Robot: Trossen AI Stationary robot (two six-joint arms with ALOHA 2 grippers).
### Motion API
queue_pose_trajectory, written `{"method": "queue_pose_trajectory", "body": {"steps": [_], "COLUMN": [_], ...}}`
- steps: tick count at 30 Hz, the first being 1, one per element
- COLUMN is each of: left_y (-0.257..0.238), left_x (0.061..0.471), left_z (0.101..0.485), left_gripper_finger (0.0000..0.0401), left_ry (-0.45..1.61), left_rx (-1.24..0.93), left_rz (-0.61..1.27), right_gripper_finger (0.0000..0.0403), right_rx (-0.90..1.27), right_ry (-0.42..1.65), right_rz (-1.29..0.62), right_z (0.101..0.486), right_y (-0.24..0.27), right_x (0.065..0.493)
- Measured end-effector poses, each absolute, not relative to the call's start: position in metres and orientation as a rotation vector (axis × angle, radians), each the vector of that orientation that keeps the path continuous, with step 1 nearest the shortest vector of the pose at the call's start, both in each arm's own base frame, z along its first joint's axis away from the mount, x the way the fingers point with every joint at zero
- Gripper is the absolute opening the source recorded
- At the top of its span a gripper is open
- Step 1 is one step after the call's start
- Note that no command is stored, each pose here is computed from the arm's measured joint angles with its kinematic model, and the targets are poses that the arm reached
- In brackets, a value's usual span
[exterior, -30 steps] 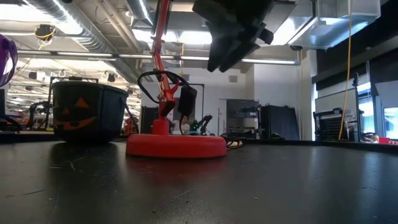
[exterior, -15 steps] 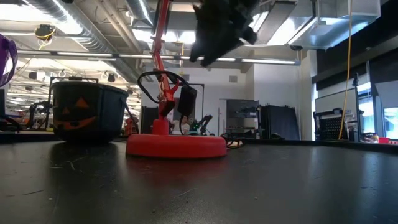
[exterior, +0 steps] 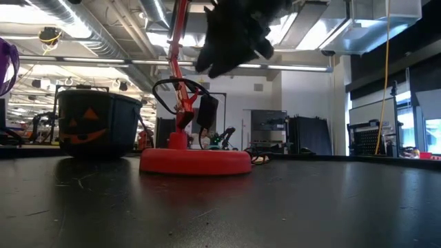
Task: Organize candy in baskets
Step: Put the yellow candy into the violet bucket
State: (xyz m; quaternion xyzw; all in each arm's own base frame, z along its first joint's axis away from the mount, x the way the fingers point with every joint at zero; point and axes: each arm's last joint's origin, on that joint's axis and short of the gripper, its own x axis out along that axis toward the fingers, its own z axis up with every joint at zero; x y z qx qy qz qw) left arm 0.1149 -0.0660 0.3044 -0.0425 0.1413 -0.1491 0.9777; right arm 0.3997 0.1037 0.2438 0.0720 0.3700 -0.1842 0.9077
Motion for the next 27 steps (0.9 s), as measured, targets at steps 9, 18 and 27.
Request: {"method": "queue_pose_trajectory", "body": {"steps": [9, 18, 27], "left_y": [-0.066, -0.066, -0.066], "left_x": [0.115, 0.115, 0.115], "left_z": [0.304, 0.304, 0.305], "left_gripper_finger": [0.0125, 0.0125, 0.0125], "left_ry": [0.284, 0.285, 0.279], "left_rx": [-0.089, -0.094, -0.119], "left_rz": [-0.293, -0.29, -0.288], "right_gripper_finger": [0.0172, 0.0172, 0.0172], "right_rx": [0.171, 0.134, 0.211], "right_ry": [0.794, 0.76, 0.696], "right_rz": [-0.398, -0.359, -0.294], "right_z": [0.232, 0.235, 0.226], "right_y": [0.095, 0.096, 0.074], "right_x": [0.398, 0.402, 0.398]}}
